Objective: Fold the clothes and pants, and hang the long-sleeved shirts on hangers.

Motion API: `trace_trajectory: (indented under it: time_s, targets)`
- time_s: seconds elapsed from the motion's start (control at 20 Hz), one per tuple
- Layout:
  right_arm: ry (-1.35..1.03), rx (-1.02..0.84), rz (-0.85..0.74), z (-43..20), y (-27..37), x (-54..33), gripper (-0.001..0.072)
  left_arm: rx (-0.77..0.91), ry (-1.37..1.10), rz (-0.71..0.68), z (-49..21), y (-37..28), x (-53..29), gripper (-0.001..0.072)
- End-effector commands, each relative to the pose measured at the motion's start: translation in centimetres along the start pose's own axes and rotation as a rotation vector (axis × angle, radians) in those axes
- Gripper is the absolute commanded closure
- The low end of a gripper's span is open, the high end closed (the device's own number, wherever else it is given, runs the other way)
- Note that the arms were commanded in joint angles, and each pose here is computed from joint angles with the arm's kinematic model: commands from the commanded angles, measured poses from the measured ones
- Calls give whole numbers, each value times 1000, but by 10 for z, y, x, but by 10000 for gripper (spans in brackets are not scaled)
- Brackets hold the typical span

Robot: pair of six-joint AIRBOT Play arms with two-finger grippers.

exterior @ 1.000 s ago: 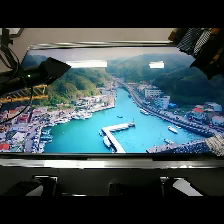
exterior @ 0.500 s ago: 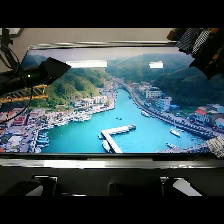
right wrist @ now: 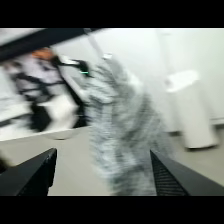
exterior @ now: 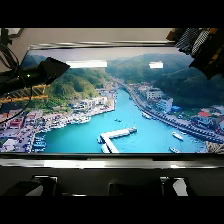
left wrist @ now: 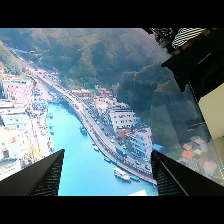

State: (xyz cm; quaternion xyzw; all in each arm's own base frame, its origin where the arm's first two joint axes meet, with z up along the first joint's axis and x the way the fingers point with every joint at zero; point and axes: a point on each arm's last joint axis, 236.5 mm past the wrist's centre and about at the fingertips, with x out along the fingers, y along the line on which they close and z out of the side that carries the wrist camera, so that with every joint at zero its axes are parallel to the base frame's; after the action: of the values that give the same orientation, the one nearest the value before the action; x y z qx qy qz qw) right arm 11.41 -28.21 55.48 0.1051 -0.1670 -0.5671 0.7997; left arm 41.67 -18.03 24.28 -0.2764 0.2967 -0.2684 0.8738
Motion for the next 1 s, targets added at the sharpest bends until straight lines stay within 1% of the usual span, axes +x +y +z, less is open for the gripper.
trace_trajectory:
  time_s: [0.0, 0.05, 0.1, 0.15, 0.2, 0.25, 0.35, 0.45, 0.5, 0.55, 0.6, 0.65, 0.7, 0.75, 0.8, 0.85, 0.9, 0.95]
  targets:
    - [152, 184, 545, -24, 126, -32, 54, 0, -1, 1, 0, 0, 0, 92]
    - [245, 228, 772, -43, 173, -49, 61, 0, -1, 1, 0, 0, 0, 92]
    - [320, 264, 977, -57, 212, -70, 103, 0, -3, 2, 1, 1, -1, 92]
    - [389, 282, 1127, -75, 243, -88, 107, 1, 4, 2, 0, 0, -3, 92]
    - [455, 251, 1205, -101, 267, -101, 107, 5, 23, 9, -4, 3, -6, 92]
    - [528, 170, 1260, -137, 290, -116, 107, 13, 47, 25, -9, 8, -9, 93]
    - [718, -106, 1324, -231, 323, -161, 107, 35, 105, 80, -20, 25, -19, 93]
    - [899, -510, 1322, -332, 316, -208, 114, 60, 160, 156, -29, 46, -34, 94]
    - [956, -700, 1277, -369, 301, -219, 121, 73, 182, 200, -32, 57, -44, 100]
    - [1015, -826, 1245, -396, 287, -231, 162, 91, 199, 249, -35, 69, -54, 111]
    - [1096, -849, 1248, -414, 277, -247, 234, 115, 213, 311, -36, 82, -66, 112]
    - [1186, -890, 1276, -430, 263, -266, 287, 143, 231, 383, -38, 98, -78, 123]
    - [1267, -948, 1283, -444, 244, -278, 308, 174, 246, 434, -40, 108, -88, 267]
    - [1339, -965, 1287, -454, 228, -290, 346, 222, 265, 473, -43, 117, -95, 460]
    - [1385, -959, 1301, -460, 218, -301, 454, 252, 278, 497, -47, 123, -99, 656]
    - [1447, -944, 1325, -465, 208, -316, 560, 264, 285, 504, -50, 127, -100, 686]
    - [1508, -929, 1347, -468, 198, -331, 688, 273, 293, 506, -54, 131, -98, 686]
    - [1567, -916, 1360, -472, 189, -343, 687, 271, 294, 508, -57, 135, -96, 686]
